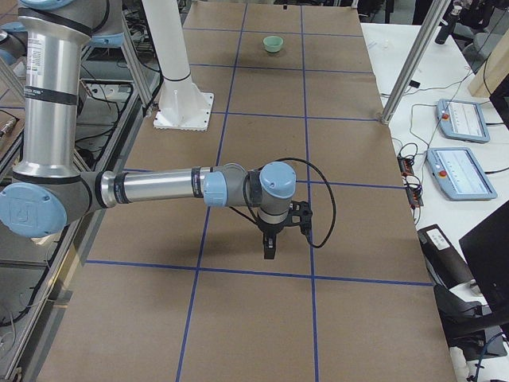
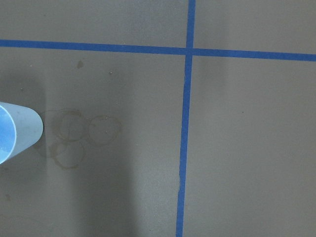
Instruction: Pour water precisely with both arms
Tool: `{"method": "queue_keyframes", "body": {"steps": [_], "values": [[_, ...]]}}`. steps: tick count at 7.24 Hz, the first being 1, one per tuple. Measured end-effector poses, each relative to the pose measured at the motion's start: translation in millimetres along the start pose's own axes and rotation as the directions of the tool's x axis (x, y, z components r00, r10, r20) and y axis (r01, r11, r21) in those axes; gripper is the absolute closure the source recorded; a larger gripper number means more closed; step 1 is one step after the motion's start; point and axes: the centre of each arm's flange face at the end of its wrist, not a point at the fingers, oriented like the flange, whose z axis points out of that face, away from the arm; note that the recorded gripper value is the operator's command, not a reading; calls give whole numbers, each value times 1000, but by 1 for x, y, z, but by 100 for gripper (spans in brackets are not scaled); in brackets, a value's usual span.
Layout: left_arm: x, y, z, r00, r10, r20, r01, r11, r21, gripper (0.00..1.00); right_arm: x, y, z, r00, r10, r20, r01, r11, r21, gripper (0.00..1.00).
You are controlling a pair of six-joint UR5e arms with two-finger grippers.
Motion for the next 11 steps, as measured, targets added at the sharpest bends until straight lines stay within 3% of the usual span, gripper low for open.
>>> {"method": "queue_keyframes", "body": {"steps": [3, 7, 11], "values": [[46, -9, 30, 999, 10, -34, -10, 1000, -1, 0, -4, -6, -1, 1000, -7, -4, 7, 1000, 1, 1], [90, 14, 104, 976, -152, -158, 159, 987, 33, 0, -6, -10, -2, 1000, 0, -9, 1, 1000, 10, 1], [88, 40, 128, 974, -158, -159, 160, 987, -5, 0, -15, -16, -6, 999, 49, 25, -49, 999, 12, 1]]}}
